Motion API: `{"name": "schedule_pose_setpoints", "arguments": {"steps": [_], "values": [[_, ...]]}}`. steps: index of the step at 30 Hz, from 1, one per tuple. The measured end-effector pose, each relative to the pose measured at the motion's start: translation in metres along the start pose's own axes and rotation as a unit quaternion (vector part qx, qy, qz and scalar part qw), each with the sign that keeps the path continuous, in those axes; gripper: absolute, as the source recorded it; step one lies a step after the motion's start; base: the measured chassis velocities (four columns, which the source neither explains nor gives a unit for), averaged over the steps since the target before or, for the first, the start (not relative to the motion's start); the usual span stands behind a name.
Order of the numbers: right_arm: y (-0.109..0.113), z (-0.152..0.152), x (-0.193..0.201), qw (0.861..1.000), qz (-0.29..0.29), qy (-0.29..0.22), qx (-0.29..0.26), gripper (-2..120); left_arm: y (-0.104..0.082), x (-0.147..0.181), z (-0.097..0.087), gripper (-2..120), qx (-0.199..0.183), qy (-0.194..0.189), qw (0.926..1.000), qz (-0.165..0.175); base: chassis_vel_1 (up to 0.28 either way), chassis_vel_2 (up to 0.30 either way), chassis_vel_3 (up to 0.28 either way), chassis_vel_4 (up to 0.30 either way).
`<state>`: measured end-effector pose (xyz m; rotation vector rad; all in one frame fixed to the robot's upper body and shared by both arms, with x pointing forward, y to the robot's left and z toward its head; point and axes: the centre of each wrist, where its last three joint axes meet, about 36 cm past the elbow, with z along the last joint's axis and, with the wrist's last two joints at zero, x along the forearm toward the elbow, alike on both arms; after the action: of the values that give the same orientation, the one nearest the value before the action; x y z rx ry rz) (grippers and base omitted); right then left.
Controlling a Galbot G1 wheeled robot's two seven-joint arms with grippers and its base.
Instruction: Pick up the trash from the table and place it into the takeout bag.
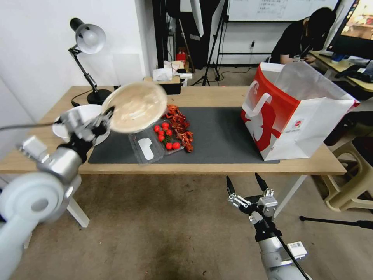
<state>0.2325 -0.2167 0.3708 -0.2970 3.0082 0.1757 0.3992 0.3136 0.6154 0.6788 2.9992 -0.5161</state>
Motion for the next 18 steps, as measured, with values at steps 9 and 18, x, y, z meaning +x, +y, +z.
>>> {"name": "schedule_pose_setpoints", "arguments": {"steps": [9, 18], "values": [[0.003, -0.002, 0.007, 1.0, 0.016, 0.001, 0.005, 100, -0.014, -0.092, -0.048, 1, -0.061, -0.013, 0.9925, 0.105, 0.0, 0.0, 0.0, 0.0], [-0.006, -0.012, 0.008, 0.999, 0.031, -0.002, 0.017, 100, -0.085, -0.192, -0.035, 1, -0.105, -0.016, 0.9694, 0.221, 0.0, 0.0, 0.0, 0.0]]}}
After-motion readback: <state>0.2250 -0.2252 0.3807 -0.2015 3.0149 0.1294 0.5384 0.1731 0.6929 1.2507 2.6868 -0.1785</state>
